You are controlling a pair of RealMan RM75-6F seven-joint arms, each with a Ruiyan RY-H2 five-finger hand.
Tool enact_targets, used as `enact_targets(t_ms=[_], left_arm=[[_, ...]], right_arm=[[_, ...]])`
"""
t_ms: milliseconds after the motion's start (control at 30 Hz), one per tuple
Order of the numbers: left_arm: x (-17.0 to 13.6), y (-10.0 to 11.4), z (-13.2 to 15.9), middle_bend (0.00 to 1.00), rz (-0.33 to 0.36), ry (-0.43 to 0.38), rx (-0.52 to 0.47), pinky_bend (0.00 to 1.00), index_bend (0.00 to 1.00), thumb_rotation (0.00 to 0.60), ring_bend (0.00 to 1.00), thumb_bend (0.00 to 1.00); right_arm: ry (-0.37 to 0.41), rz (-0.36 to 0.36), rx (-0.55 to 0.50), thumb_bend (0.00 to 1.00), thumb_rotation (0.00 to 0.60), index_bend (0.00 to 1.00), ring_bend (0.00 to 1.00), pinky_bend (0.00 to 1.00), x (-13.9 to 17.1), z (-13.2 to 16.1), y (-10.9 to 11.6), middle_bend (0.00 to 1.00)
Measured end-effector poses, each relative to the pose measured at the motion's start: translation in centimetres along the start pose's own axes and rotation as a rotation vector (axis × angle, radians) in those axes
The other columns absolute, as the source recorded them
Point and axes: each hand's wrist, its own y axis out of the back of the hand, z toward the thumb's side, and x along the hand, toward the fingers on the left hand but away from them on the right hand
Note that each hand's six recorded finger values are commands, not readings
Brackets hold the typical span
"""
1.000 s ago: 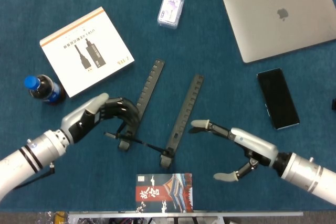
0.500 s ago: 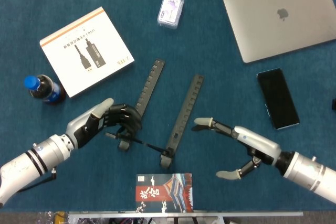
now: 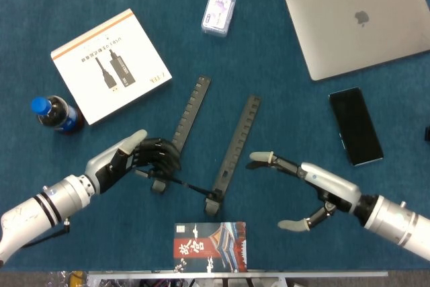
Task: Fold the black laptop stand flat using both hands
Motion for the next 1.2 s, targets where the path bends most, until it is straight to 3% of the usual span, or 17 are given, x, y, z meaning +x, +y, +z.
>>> enact_targets(t_ms=[233, 467, 867, 1200], left_arm=[[0.2, 0.8, 0.7, 0.41, 0.030, -0.024, 0.015, 0.33, 0.34, 0.000, 0.30, 0.21], [0.3, 1.9, 0.3, 0.41, 0.059, 0.009, 0.045, 0.33, 0.34, 0.000, 0.30, 0.21], [-1.1, 1.5, -0.9, 0.41, 0.062, 0.050, 0.037, 0.33, 0.34, 0.000, 0.30, 0.21], [-1.3, 1.8, 1.4, 0.40, 0.084, -0.023, 0.101, 0.33, 0.34, 0.000, 0.30, 0.21]], right_arm=[[0.005, -0.002, 0.000, 0.19, 0.600, 0.04, 0.00, 0.05, 0.2, 0.1, 0.0, 0.13], [0.007, -0.007, -0.001, 0.19, 0.600, 0.04, 0.00, 0.05, 0.4, 0.1, 0.1, 0.13], [0.010, -0.003, -0.003, 0.19, 0.600, 0.04, 0.00, 0.05, 0.5, 0.1, 0.1, 0.13], [0.037, 0.073, 0.000, 0.19, 0.600, 0.04, 0.00, 0.05, 0.8, 1.0, -1.0, 0.13]])
